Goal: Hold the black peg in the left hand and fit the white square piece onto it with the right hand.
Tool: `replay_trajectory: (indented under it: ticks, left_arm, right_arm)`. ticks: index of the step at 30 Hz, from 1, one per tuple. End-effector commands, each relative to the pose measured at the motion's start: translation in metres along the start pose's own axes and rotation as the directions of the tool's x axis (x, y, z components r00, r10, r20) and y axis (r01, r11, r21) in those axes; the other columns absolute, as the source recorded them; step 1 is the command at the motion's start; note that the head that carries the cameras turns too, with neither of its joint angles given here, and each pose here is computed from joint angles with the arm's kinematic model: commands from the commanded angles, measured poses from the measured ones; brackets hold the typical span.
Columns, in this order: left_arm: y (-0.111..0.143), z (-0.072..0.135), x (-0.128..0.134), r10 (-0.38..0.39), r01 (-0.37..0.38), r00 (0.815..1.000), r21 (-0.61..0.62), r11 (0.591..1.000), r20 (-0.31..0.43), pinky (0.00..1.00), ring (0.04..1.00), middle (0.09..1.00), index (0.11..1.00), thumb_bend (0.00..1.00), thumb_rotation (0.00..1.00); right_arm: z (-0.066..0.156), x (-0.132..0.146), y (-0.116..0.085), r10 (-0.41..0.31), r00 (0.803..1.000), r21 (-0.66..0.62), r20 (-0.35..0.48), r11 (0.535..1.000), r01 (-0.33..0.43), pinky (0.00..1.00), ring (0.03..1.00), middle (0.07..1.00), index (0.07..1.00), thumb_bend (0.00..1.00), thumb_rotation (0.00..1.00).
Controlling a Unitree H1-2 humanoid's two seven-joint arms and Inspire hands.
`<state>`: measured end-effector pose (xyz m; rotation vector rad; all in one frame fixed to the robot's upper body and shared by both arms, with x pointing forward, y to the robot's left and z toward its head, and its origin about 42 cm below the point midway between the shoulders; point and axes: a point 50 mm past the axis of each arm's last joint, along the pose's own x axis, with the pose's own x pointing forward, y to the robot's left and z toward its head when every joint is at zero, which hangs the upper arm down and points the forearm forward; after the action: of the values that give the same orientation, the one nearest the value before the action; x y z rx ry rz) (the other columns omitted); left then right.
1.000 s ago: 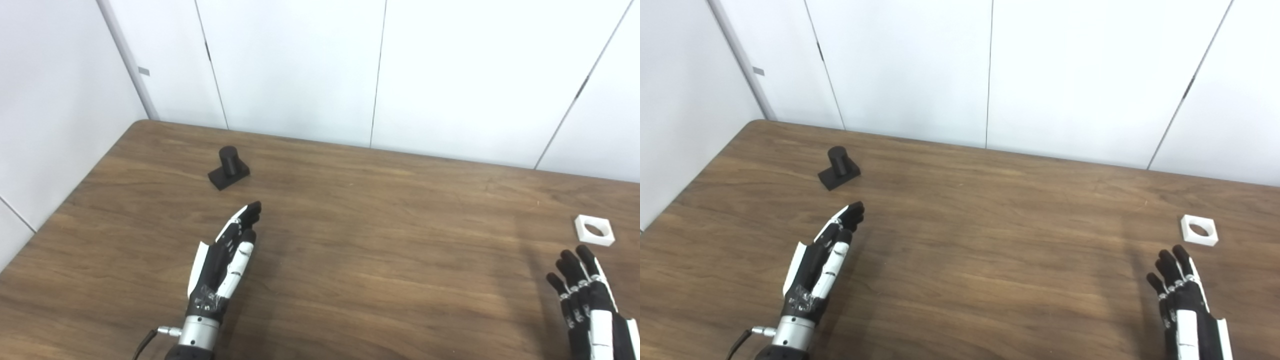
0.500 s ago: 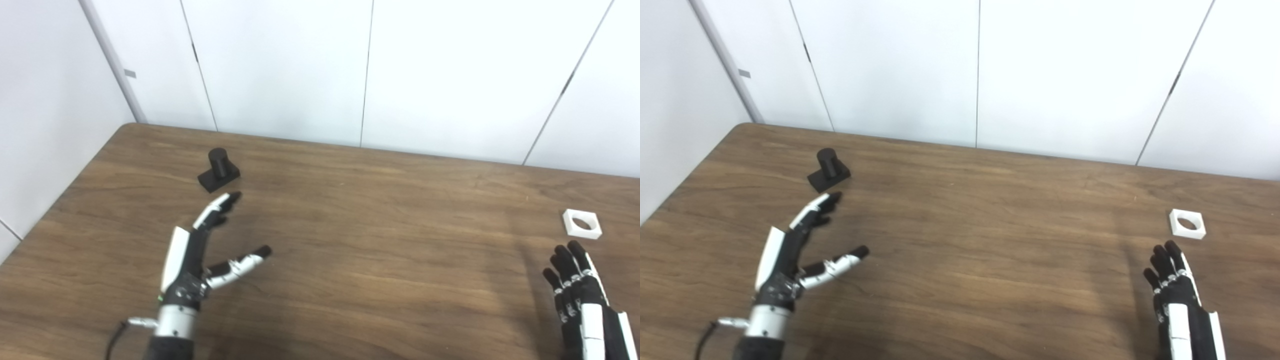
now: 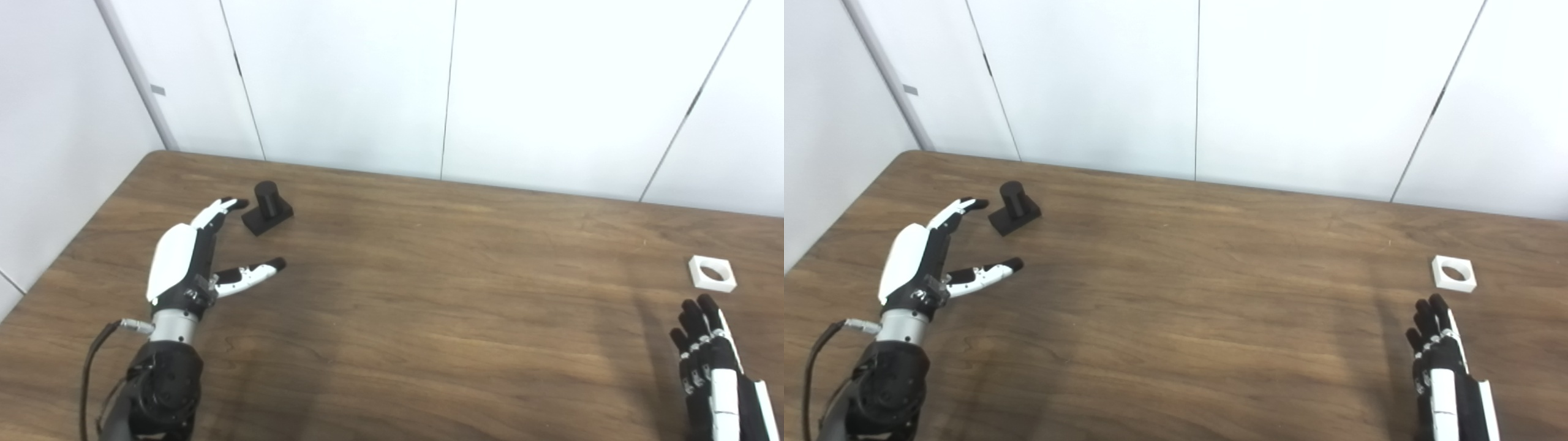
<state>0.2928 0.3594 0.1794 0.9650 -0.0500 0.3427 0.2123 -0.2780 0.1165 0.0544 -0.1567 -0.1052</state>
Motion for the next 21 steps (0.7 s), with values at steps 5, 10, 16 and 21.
replay_trajectory:
  ticks: [5,10,16,21]
  left_arm:
    - [0.014,0.005,0.04,0.086,-0.085,0.996,0.087,0.993,-0.004,1.0,0.937,0.916,0.827,0.77,0.38]
    - [0.009,0.002,0.066,0.068,-0.056,0.995,0.166,0.985,-0.069,1.0,0.959,0.927,0.834,0.79,0.43]
    - [0.001,0.001,0.096,0.084,-0.067,0.993,0.181,0.981,-0.086,1.0,0.968,0.926,0.826,0.81,0.41]
    - [-0.005,0.004,0.119,0.02,-0.001,0.992,0.144,0.99,-0.125,1.0,0.984,0.938,0.83,0.83,0.44]
  right_arm:
    - [-0.017,-0.031,0.001,-0.022,0.995,0.002,-0.096,1.0,0.023,1.0,0.993,0.963,0.972,0.5,0.89]
    - [-0.016,-0.032,0.002,-0.019,0.995,0.022,-0.093,1.0,0.021,1.0,1.0,0.976,0.986,0.46,0.88]
    - [-0.014,-0.033,0.002,-0.02,0.996,0.009,-0.092,1.0,0.021,1.0,0.998,0.973,0.987,0.44,0.9]
    - [-0.013,-0.034,0.003,-0.021,0.996,0.022,-0.091,0.999,0.023,1.0,0.997,0.971,0.985,0.45,0.88]
